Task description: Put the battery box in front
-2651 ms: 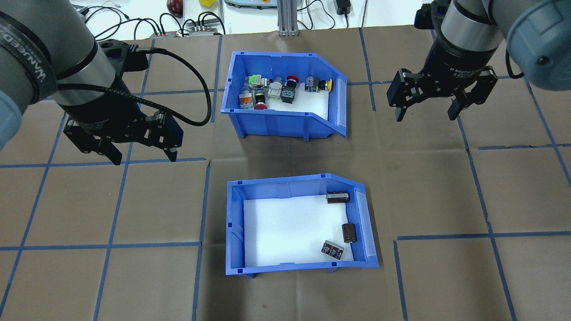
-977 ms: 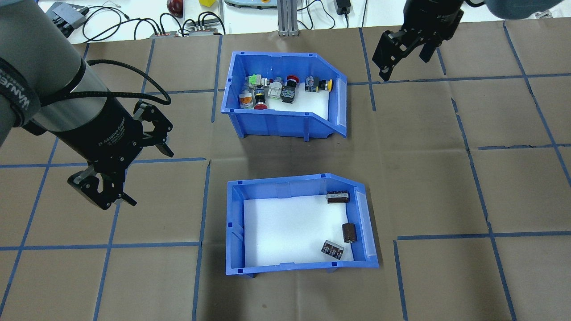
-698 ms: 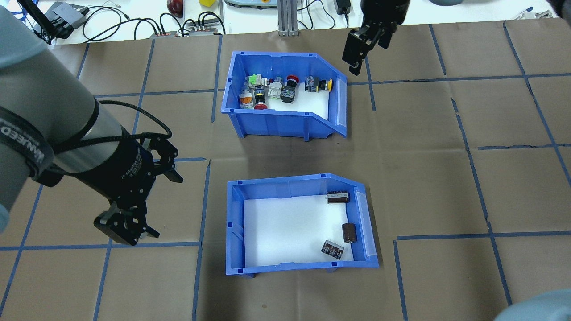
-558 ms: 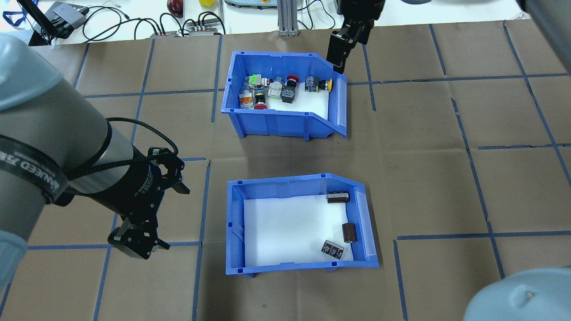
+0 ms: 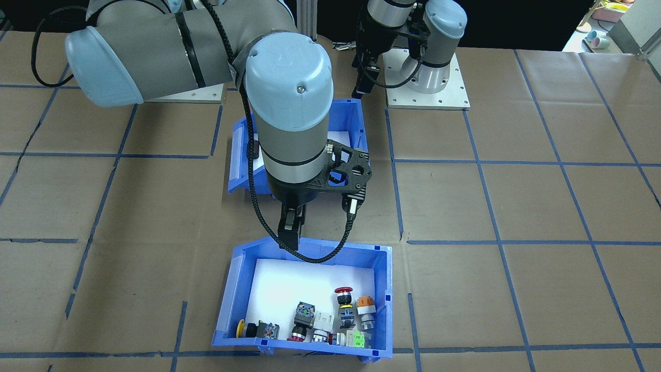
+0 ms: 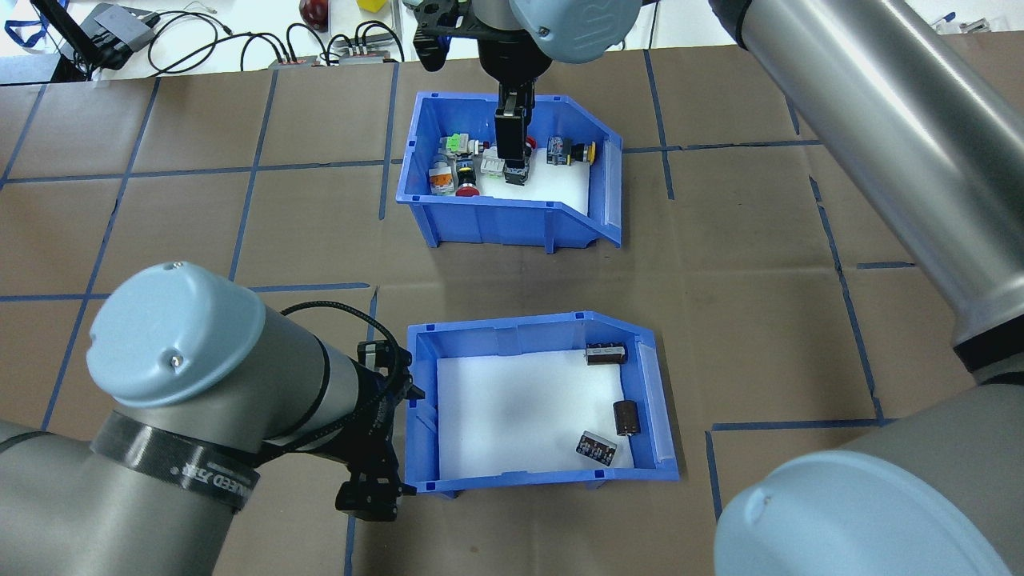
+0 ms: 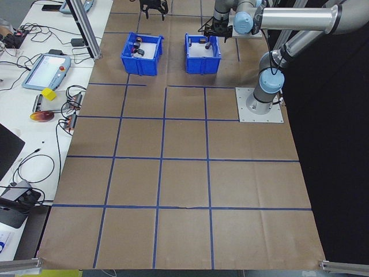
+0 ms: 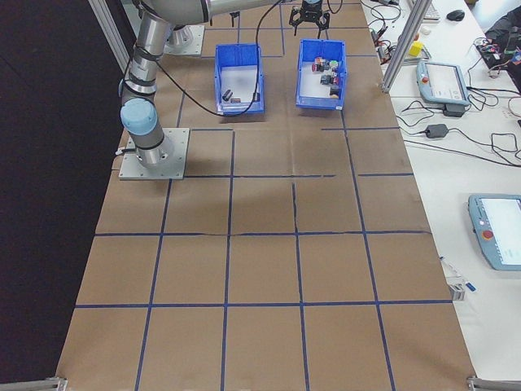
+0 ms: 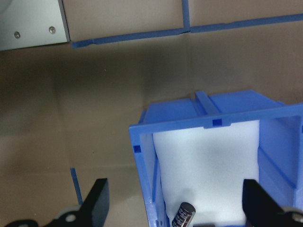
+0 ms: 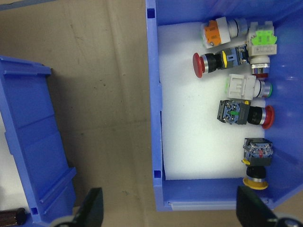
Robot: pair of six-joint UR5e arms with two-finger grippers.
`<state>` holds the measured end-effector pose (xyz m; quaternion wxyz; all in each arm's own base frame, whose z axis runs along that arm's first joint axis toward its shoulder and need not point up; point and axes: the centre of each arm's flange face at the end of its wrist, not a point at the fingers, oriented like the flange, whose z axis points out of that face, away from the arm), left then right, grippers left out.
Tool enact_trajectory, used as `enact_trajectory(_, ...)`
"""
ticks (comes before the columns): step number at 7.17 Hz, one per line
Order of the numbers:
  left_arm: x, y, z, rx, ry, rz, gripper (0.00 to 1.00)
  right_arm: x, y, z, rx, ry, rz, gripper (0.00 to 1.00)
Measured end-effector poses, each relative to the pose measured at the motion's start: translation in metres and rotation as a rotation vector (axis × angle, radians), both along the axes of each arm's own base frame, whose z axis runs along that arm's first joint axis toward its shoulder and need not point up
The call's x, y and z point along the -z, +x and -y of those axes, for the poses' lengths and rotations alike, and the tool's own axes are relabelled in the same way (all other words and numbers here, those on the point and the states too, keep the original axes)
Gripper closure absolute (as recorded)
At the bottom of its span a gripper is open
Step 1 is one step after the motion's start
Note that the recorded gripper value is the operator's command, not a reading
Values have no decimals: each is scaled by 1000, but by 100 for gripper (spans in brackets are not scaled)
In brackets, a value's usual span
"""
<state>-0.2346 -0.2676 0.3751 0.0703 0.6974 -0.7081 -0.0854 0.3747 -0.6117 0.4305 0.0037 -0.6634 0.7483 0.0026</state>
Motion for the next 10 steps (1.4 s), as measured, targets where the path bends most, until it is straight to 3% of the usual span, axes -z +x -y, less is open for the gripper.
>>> enact_trajectory(3,30,-26,-18,-73,8,-83,3,28,34,-11,-77,27,-8,0)
enact_trajectory(4,43,-32,-21,-89,10,-92,6,43,48,-13,-98,41,-14,0)
enact_trajectory(7,65,-52,-36,-75,44,-109,1,96,73,-10,-128,59,-26,0)
enact_trajectory(8,71,-56,-34,-72,53,-109,1,108,73,-6,-127,59,-39,0)
enact_trajectory(10,83,-64,-32,-79,65,-105,1,118,66,4,-122,24,-81,0)
